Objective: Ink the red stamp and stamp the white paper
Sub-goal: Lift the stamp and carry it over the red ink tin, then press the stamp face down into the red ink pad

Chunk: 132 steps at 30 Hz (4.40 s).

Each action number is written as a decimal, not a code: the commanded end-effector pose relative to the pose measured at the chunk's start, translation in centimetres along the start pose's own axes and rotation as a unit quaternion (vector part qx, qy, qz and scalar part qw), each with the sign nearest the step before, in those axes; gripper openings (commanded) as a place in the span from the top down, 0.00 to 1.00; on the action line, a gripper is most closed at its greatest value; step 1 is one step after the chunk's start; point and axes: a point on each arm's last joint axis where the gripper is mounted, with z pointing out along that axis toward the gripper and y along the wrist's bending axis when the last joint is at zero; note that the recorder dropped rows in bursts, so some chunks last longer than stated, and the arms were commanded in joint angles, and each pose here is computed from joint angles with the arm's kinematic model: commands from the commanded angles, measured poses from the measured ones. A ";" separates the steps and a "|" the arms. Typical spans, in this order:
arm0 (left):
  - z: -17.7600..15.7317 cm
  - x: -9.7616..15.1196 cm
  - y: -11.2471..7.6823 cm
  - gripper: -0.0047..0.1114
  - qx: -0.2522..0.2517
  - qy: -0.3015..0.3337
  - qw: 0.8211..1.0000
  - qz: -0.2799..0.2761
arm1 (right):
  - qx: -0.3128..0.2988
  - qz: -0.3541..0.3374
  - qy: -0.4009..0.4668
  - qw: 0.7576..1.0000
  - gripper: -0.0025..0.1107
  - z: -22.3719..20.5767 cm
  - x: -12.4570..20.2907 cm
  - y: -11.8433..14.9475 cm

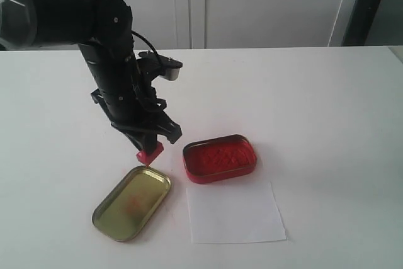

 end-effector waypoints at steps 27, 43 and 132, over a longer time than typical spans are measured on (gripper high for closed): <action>2.5 -6.2 -5.4 0.96 0.061 -0.005 0.994 0.093 | 0.001 -0.003 -0.008 1.000 0.98 0.0 0.0 0.0; 4.4 -8.5 -6.2 0.96 0.043 0.009 0.990 0.131 | 0.001 -0.003 -0.008 1.000 0.98 0.0 0.0 0.0; 7.6 -9.3 -5.3 0.96 0.010 0.062 0.988 0.144 | 0.001 -0.003 -0.008 1.000 0.98 0.0 0.0 0.0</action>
